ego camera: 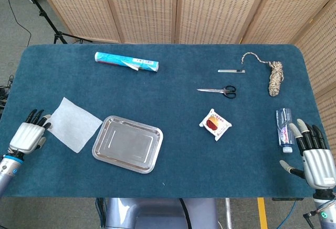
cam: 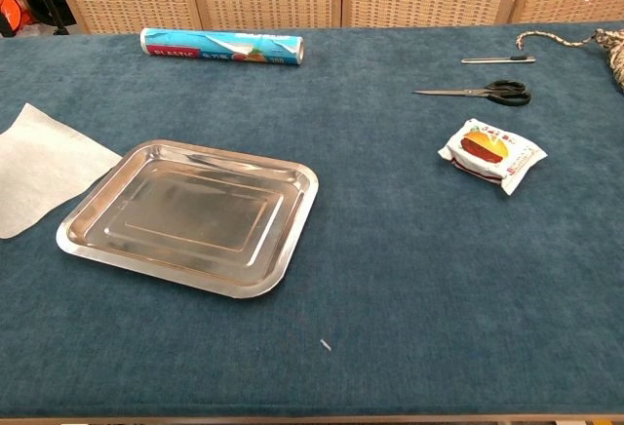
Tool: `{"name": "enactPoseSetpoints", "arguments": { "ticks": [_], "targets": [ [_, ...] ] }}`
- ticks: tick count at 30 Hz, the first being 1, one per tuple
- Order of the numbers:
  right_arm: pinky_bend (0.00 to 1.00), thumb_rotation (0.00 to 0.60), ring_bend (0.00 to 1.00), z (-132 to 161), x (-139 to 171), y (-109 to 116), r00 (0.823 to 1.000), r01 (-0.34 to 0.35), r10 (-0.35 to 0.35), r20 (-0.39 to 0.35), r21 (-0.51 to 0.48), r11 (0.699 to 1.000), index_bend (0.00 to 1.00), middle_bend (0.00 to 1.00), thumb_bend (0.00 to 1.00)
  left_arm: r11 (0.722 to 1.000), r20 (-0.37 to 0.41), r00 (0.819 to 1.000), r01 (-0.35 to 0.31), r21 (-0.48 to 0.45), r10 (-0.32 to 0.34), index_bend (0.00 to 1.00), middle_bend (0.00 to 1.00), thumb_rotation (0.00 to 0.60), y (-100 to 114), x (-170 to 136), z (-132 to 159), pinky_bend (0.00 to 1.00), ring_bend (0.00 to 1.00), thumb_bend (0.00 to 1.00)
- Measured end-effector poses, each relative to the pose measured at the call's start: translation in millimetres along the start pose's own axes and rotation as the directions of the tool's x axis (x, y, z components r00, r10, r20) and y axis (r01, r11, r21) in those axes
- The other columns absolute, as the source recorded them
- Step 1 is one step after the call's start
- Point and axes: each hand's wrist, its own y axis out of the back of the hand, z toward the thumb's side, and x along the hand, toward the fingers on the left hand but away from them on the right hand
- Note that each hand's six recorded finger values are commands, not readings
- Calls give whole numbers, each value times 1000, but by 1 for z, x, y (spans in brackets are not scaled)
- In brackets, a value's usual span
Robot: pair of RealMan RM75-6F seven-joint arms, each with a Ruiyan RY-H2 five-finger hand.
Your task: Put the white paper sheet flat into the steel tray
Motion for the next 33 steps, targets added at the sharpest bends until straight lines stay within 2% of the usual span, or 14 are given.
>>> {"name": "enactPoseSetpoints", "arguments": {
  "ticks": [33],
  "targets": [
    [0,600,0,-1,1,1,1000,0,0,-2,-9,1000,1,0,0,998,-8,999,-42,53,43,424,245,600,-7,12,11,62,45,363]
  ]
}}
